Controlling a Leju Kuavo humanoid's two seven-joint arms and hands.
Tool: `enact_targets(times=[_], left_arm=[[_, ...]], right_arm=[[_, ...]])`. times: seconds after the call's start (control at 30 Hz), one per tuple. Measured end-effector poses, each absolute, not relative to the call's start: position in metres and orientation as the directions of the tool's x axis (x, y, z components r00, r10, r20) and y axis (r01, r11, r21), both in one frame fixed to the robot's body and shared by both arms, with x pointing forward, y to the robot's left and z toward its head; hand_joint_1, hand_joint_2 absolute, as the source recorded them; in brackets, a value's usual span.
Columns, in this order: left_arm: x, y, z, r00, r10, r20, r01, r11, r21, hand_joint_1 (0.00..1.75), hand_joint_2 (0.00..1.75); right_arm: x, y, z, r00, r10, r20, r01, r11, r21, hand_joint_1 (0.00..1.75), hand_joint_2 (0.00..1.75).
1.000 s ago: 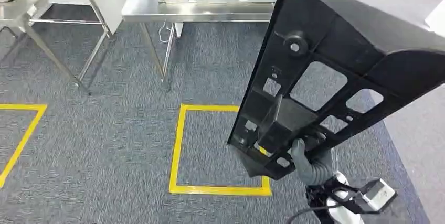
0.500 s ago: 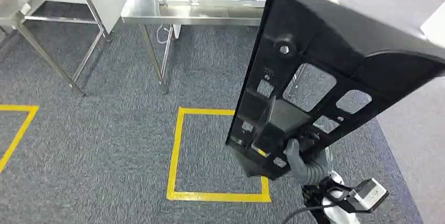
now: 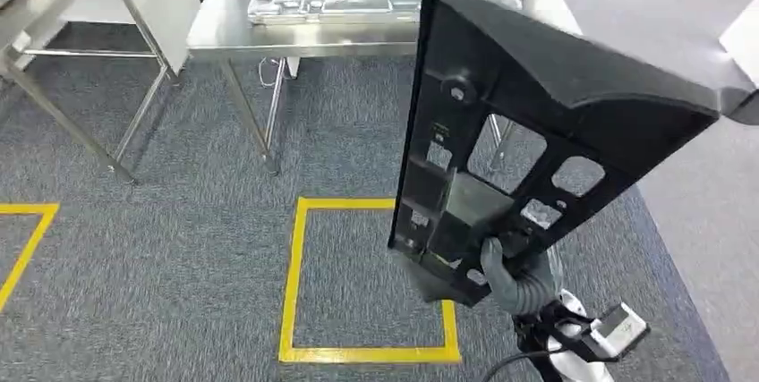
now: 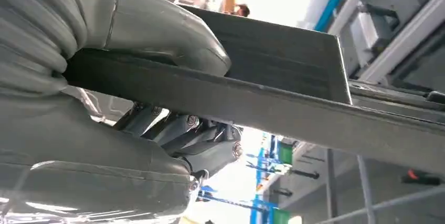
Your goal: Take the parts from the cabinet and place them on the table.
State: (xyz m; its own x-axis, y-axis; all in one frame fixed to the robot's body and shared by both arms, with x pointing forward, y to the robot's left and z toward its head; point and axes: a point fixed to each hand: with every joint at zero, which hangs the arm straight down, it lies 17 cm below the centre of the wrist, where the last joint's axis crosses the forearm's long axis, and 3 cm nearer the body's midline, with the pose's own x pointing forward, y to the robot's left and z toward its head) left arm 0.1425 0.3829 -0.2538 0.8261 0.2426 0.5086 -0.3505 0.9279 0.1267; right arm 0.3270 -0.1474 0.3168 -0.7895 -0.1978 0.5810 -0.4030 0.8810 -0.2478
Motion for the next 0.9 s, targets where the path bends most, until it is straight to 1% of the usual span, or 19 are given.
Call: enact_targets(times=[0.33,0.53,0.7,0.9], left_arm=[[0.139,0.385,-0.254,0.832,0.236,0.503,-0.345,0.929,0.136,0.0,1.75],[0.146,0.384,-0.253,0.829,0.233,0.509,-0.342,0.93,0.132,0.0,1.75],[0.143,0.38,-0.254,0.829,0.242,0.505,-0.349,0.928,0.128,0.0,1.75],[0.146,0.378,-0.254,0.822,0.248,0.513,-0.355,0.927,0.119,0.0,1.75]], right_arm=[[0.333,-0.131,0.309,-0.733,-0.238,0.638,-0.486,0.839,-0.245,1.75,1.75],[0.333,-0.101,0.296,-0.677,-0.287,0.678,-0.598,0.751,-0.28,1.75,1.75],[0.333,-0.069,0.274,-0.645,-0.279,0.711,-0.657,0.677,-0.331,1.75,1.75],[0.344,-0.041,0.283,-0.615,-0.316,0.722,-0.714,0.612,-0.341,1.75,1.75]])
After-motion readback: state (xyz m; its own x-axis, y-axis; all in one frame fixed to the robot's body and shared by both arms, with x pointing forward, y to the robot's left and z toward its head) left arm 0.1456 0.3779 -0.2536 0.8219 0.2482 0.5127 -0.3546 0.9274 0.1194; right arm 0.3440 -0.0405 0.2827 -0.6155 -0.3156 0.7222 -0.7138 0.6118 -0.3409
